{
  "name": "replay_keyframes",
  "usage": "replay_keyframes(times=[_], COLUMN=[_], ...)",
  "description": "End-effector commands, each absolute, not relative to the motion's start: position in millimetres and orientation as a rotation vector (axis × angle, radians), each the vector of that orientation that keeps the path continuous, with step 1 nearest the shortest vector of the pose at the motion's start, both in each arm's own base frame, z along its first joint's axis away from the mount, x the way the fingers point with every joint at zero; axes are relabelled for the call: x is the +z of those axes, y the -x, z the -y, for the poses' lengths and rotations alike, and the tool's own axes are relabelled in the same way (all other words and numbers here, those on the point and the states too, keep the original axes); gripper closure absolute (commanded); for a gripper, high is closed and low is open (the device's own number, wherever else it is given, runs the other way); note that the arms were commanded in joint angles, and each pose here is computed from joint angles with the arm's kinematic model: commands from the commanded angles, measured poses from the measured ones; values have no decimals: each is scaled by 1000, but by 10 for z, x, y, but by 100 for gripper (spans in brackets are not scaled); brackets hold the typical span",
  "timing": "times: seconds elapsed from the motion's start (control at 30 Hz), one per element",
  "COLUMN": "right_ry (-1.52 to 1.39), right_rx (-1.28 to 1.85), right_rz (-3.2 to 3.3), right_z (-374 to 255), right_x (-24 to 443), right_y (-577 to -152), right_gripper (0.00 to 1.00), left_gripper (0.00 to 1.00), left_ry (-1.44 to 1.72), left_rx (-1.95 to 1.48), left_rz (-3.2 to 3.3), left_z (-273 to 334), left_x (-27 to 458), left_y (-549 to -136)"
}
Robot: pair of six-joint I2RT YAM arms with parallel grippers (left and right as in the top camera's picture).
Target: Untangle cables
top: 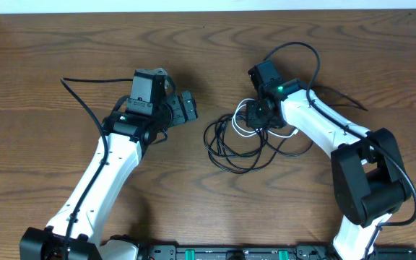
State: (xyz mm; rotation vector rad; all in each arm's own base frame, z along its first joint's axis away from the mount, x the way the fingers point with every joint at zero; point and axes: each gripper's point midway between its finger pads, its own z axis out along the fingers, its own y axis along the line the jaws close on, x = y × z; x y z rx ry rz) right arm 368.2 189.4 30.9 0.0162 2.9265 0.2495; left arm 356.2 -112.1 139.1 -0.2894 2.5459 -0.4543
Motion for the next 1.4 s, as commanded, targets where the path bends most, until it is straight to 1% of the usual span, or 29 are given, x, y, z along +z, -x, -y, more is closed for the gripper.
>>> replay_keyframes(times=[0.0, 0.17, 0.57, 0.93, 1.03, 1.2, 1.27, 1.37], right_ry=[173, 192, 246, 251, 311, 266, 251, 241], right_rx=[365, 370, 442, 530, 501, 289, 211, 110], right_rz=[-2897, -2841, -2642, -2348, -2350, -2477, -2525, -2594], right_z=[-2089, -2061, -2061, -2021, -1997, -1710, -1606, -1471], right_x=[415, 611, 1360, 2411, 2414, 2101, 1983, 1824], right_y=[-3652, -3708, -3769, -3698, -3634, -3586, -3558, -3498], right_gripper=[99, 99, 99, 99, 99, 98, 93, 91], left_gripper=[0, 0, 0, 0, 0, 0, 0, 0], left_ry=[296, 296, 295, 296, 296, 296, 295, 296], left_rx=[-444, -444, -444, -444, -444, -444, -444, -444], left_rz=[-2532, -2532, -2533, -2532, -2532, -2532, -2533, -2532], left_z=[1087, 1087, 1087, 1087, 1087, 1087, 1087, 1087], left_x=[1426, 1426, 1426, 1426, 1426, 1426, 1426, 1426], left_y=[-3570, -3570, -3570, -3570, -3570, -3570, -3570, -3570])
